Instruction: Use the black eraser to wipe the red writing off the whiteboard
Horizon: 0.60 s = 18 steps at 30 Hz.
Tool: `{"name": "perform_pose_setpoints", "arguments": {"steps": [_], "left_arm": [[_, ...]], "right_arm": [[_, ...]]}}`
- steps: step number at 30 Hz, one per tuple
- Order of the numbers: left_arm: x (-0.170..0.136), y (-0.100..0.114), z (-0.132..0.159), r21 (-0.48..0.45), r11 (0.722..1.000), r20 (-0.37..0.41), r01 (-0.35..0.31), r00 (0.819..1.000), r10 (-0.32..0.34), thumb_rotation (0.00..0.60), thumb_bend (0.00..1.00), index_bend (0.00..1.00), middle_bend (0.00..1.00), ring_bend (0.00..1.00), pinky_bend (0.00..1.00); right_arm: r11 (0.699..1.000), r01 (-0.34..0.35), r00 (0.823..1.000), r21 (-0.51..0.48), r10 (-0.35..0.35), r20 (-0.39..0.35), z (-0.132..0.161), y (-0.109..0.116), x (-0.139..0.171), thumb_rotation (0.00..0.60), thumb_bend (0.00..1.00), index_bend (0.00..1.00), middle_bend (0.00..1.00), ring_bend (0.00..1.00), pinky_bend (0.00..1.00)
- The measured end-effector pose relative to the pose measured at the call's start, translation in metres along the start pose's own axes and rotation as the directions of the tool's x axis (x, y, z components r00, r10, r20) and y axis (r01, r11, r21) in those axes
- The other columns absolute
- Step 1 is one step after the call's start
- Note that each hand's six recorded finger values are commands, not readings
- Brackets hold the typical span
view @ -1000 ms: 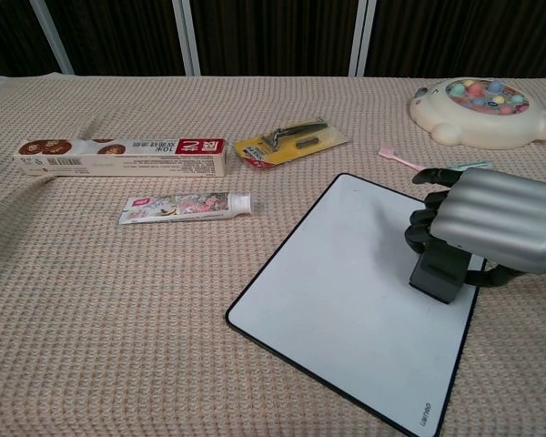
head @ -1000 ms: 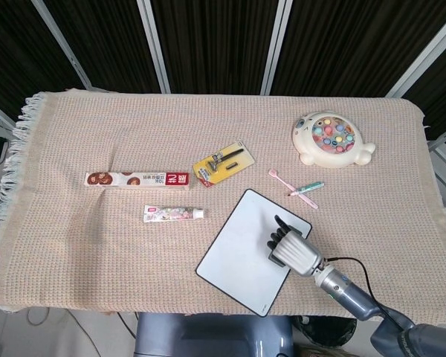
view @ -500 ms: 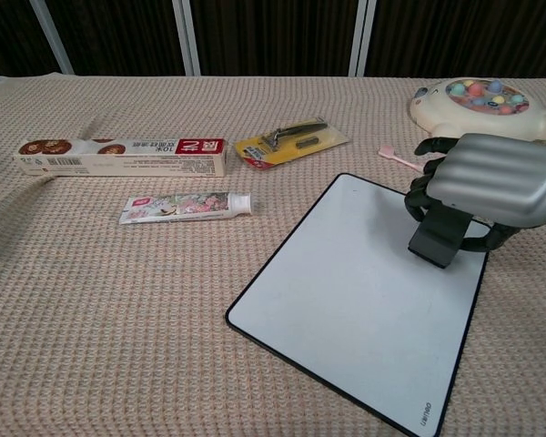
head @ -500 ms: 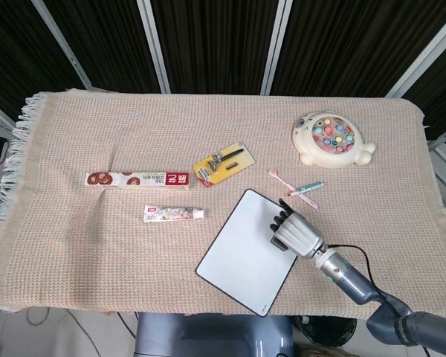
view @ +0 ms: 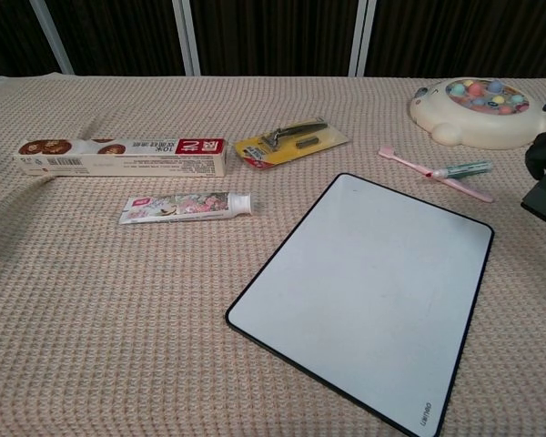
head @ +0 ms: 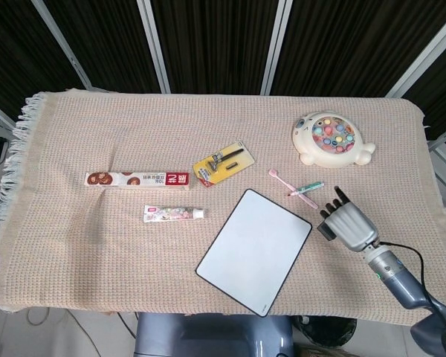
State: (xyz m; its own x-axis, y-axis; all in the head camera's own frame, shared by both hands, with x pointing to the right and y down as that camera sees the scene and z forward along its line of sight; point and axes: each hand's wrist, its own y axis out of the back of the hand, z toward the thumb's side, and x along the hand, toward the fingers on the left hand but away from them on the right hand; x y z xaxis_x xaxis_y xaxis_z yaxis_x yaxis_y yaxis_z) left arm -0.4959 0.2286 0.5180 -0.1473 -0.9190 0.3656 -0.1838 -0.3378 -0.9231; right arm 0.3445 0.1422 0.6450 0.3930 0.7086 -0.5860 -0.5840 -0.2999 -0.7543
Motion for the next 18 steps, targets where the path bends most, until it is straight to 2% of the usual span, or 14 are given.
{"name": "perform_pose_setpoints", "arguments": {"steps": [5,11,14,18], "left_arm": [[0.000,0.000,0.000,0.000,1.000,0.000,0.000,1.000,0.000,0.600,0.64,0.16,0.09,0.02,0.00],[0.000,0.000,0.000,-0.001,1.000,-0.001,-0.002,1.000,0.002,0.600,0.64,0.16,0.09,0.02,0.00],[0.000,0.001,0.000,-0.002,1.000,-0.001,-0.002,1.000,0.002,0.600,0.64,0.16,0.09,0.02,0.00],[0.000,0.001,0.000,-0.002,1.000,-0.002,-0.001,1.000,0.001,0.600,0.64,0.16,0.09,0.02,0.00]], "right_arm": [[0.993,-0.107,0.992,-0.041,0.109,0.055,-0.017,-0.023,0.010,0.600,0.44,0.70,0.49,0.39,0.14],[0.963,-0.236,0.964,-0.126,0.249,0.095,-0.025,-0.044,0.018,0.600,0.44,0.70,0.50,0.39,0.14],[0.951,-0.261,0.955,-0.165,0.279,0.100,-0.022,-0.045,0.018,0.600,0.44,0.70,0.50,0.40,0.14],[0.942,-0.260,0.952,-0.214,0.287,0.108,-0.018,-0.041,0.016,0.600,0.44,0.70,0.50,0.40,0.14]]}}
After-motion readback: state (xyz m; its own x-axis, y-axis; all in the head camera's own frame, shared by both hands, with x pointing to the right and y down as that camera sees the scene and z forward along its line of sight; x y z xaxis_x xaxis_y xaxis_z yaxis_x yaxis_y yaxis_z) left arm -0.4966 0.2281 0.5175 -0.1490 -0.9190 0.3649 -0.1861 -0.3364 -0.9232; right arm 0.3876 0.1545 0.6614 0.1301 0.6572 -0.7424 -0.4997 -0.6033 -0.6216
